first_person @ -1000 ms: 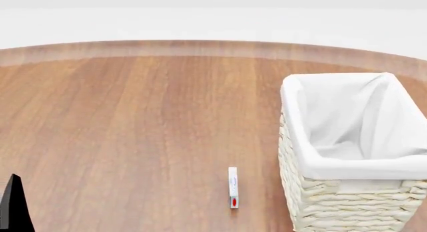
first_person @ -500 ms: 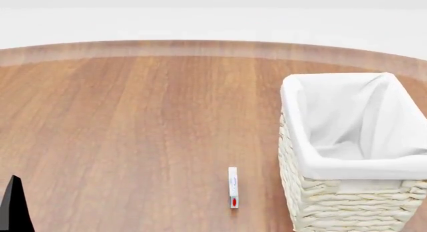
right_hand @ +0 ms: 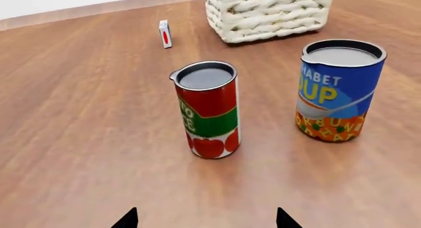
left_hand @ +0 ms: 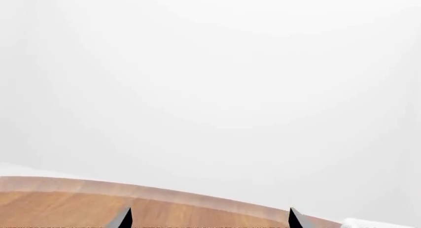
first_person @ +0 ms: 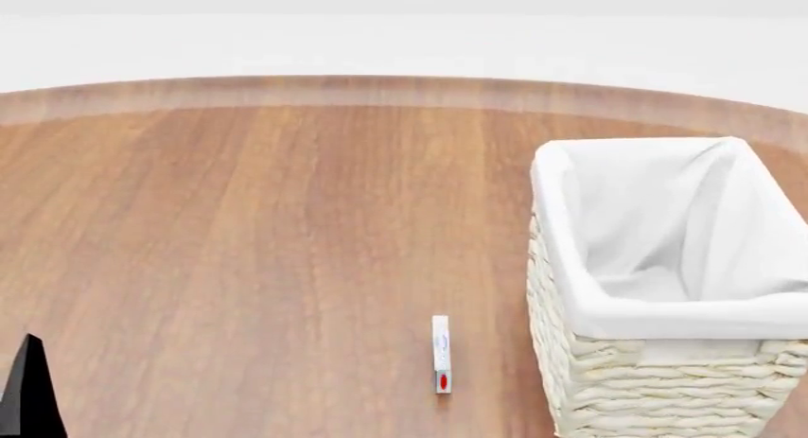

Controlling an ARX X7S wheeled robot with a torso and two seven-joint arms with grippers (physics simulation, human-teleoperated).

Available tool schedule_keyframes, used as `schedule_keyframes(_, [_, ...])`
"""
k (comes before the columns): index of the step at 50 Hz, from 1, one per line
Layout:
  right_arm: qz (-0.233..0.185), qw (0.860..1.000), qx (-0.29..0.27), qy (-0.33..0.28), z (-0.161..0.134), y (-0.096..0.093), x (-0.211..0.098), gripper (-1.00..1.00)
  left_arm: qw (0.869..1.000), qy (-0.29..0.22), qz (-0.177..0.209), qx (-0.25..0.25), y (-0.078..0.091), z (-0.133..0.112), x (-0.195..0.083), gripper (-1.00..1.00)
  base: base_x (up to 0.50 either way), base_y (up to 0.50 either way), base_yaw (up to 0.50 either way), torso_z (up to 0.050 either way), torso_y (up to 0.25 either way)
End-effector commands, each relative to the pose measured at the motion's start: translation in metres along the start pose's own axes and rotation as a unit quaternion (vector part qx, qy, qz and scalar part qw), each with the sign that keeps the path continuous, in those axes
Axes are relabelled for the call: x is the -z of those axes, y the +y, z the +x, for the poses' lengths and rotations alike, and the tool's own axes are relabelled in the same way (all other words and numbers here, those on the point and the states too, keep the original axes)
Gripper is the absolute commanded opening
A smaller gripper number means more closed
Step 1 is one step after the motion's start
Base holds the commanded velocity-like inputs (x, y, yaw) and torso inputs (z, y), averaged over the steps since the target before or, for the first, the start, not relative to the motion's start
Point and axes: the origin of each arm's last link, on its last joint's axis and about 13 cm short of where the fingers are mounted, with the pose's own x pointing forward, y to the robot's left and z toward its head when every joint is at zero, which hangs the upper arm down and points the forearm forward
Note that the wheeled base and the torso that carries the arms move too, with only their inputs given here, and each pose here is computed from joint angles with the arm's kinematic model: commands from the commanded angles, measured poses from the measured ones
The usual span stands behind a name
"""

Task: Pick up the tomato sauce, and put it in the basket.

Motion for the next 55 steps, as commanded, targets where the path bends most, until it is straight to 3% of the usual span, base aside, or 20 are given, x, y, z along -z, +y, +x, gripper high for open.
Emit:
schedule_keyframes(1, [-0.012,1.000,0.009,-0.004,0.009,-0.006,-0.008,1.00,1.000,0.002,0.002,0.000,0.000,0.000,0.001,1.00,0.00,0.00,0.00,0.000,0.000])
schedule_keyframes(25, [-0.036,0.999,0.005,0.002,0.031,-0.011,-0.011,1.00,1.000,0.003,0.003,-0.001,0.001,0.000,0.004,1.00,0.00,0.00,0.00,0.000,0.000])
schedule_keyframes(55, [-0.060,0.998,-0.016,0.001,0.065,-0.009,-0.037,1.00,1.000,0.007,0.003,-0.005,0.003,-0.001,0.007,1.00,0.00,0.00,0.00,0.000,0.000])
